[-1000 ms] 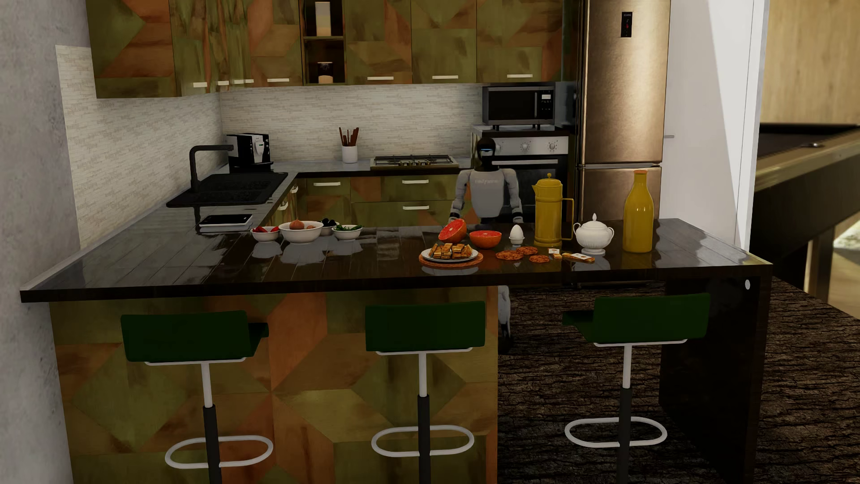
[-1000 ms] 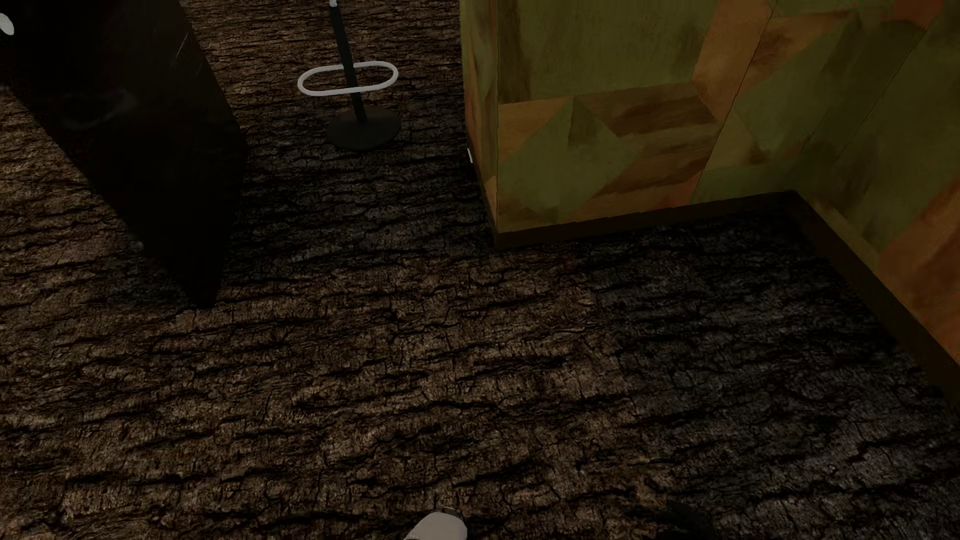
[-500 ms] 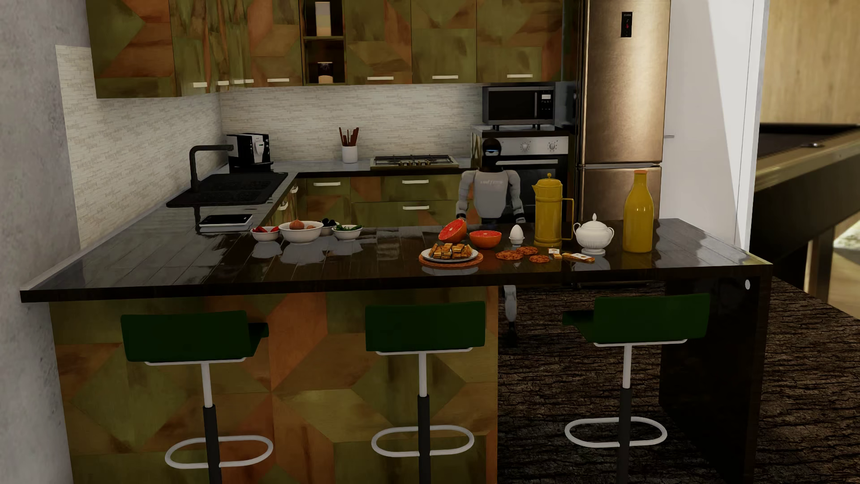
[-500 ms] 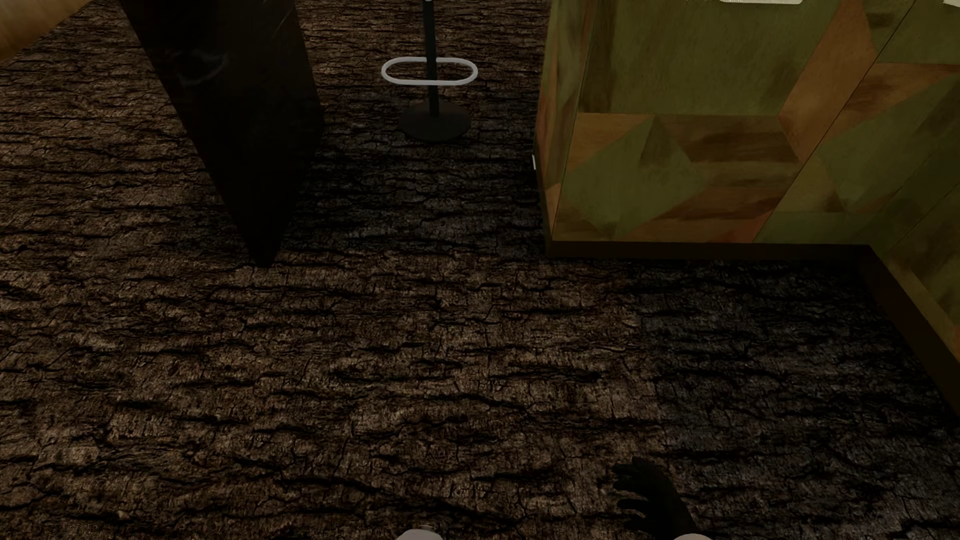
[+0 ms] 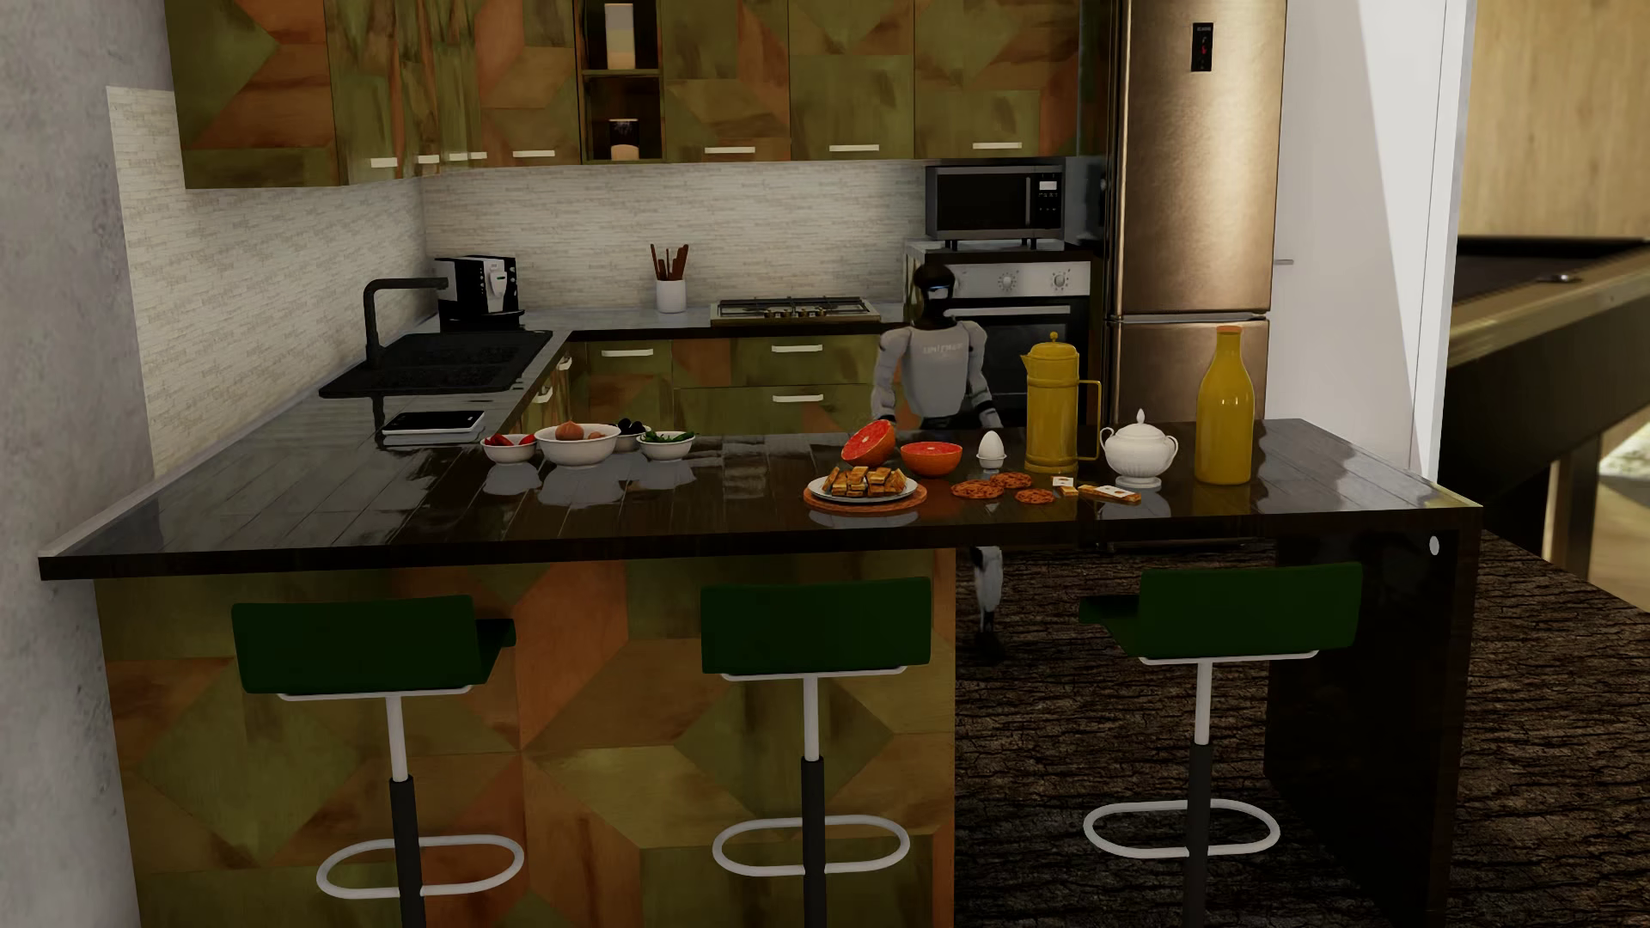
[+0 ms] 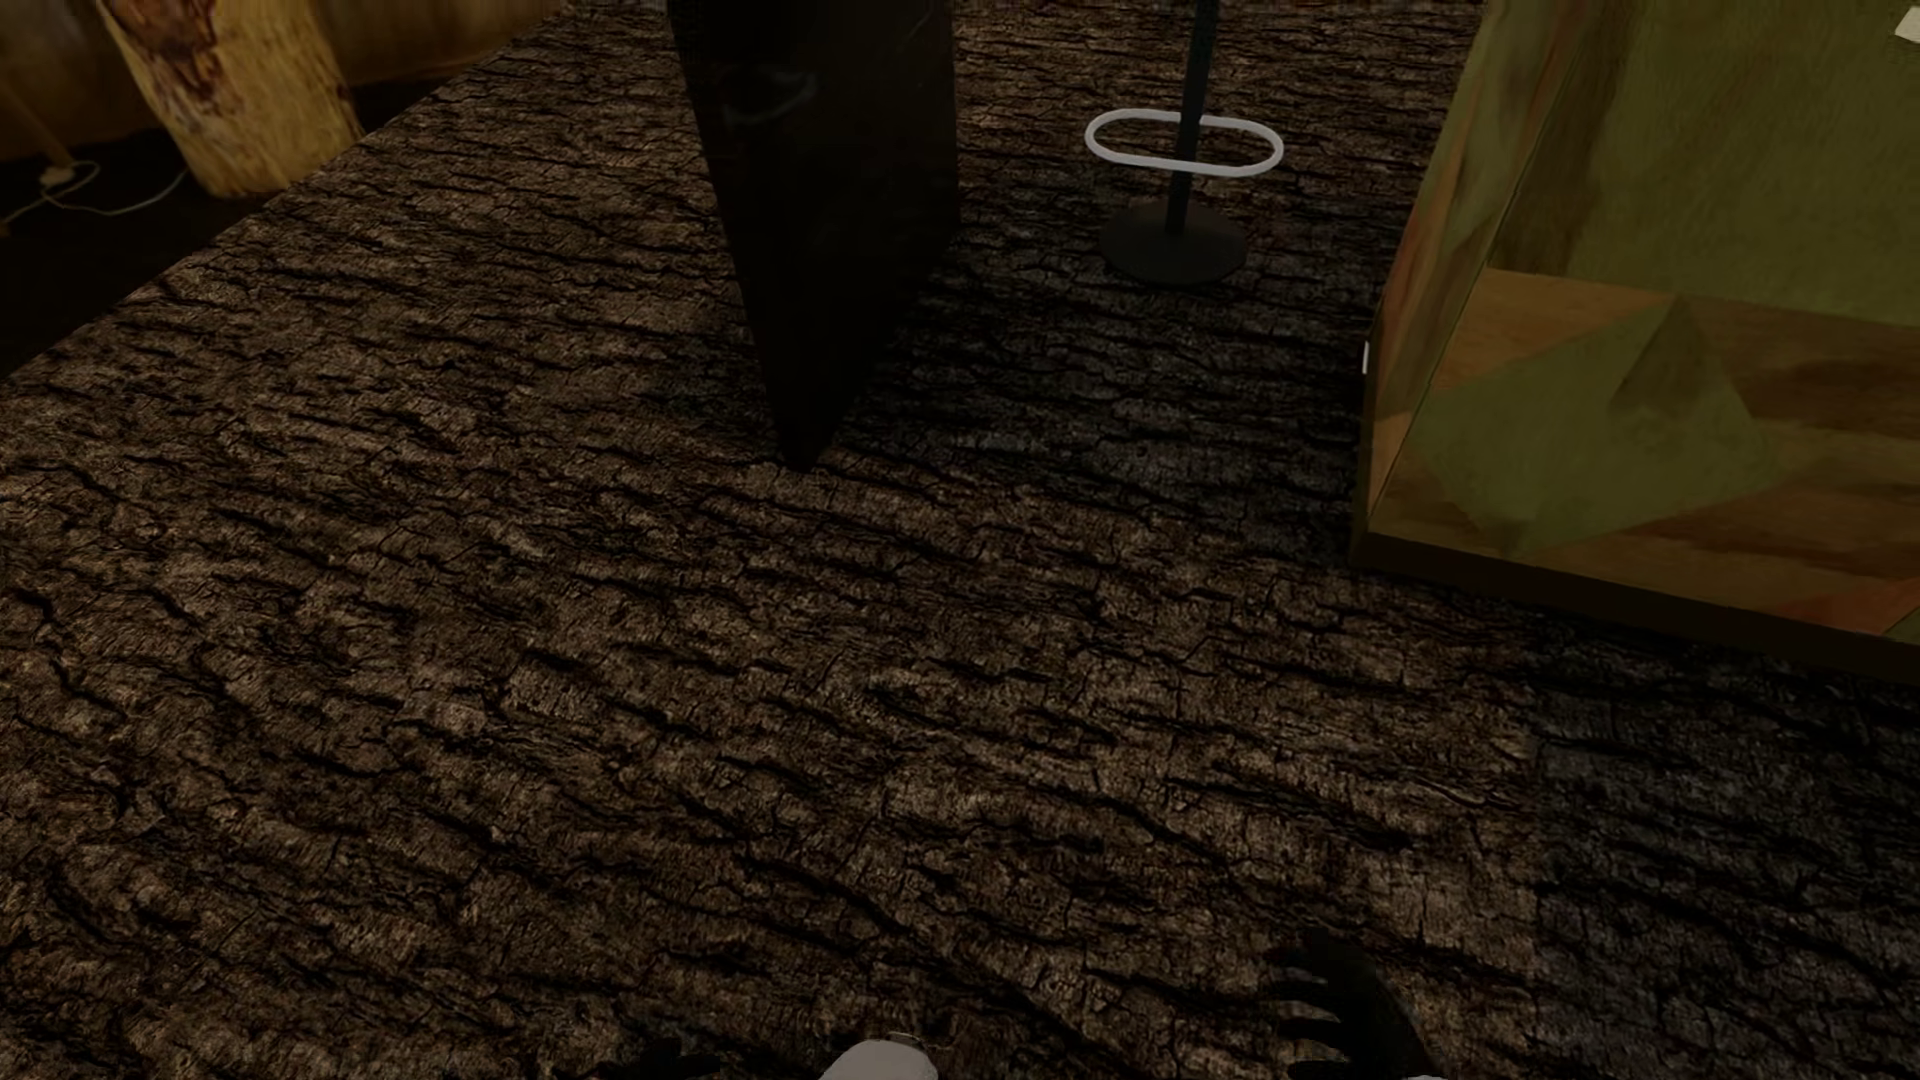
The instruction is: Turn left
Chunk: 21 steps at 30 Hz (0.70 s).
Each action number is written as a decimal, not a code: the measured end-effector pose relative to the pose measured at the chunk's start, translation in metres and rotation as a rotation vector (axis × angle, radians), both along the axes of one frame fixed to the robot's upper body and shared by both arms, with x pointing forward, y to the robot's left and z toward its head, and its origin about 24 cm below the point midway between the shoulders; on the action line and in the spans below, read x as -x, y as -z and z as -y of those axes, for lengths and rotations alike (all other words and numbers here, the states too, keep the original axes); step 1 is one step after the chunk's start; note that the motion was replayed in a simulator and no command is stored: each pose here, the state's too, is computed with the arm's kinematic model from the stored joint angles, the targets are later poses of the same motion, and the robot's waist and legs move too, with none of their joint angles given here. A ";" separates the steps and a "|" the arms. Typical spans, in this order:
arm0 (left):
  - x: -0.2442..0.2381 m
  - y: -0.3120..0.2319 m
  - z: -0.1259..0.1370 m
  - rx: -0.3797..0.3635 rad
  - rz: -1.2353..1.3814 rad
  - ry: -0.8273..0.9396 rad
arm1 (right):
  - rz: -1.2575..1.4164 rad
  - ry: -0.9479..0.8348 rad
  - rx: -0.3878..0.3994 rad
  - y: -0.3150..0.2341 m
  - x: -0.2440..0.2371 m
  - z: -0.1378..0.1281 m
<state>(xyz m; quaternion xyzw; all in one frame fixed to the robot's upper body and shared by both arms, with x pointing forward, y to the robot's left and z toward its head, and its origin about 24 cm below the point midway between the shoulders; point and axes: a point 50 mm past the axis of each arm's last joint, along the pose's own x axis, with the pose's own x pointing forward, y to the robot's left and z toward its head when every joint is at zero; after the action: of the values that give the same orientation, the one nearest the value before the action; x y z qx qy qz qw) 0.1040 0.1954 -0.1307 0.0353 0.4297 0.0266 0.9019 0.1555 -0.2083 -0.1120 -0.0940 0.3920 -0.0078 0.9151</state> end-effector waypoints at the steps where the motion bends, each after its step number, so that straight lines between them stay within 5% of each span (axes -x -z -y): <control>1: -0.008 0.000 0.001 0.005 -0.004 0.023 | 0.029 -0.010 -0.011 -0.003 -0.003 -0.007; 3: 0.003 0.005 -0.008 -0.013 -0.058 0.047 | 0.029 -0.038 -0.031 -0.001 -0.006 -0.019; 5: 0.022 0.005 -0.010 0.001 -0.074 -0.053 | 0.018 -0.014 -0.013 -0.002 -0.004 0.005; 10: -0.032 -0.004 0.000 0.017 -0.031 0.064 | 0.001 0.025 -0.059 0.000 0.008 0.003; 15: -0.011 0.001 -0.003 0.011 -0.088 0.036 | 0.071 0.027 0.000 -0.006 0.000 0.007; 21: -0.013 0.002 -0.006 -0.020 -0.089 0.028 | 0.010 -0.012 -0.058 0.001 0.007 -0.001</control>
<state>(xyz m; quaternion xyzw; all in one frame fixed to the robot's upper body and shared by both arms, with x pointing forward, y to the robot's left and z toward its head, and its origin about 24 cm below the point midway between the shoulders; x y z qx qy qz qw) 0.1173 0.2015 -0.1322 0.0517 0.4684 0.0167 0.8818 0.1487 -0.2073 -0.1126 -0.0696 0.3870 0.0087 0.9194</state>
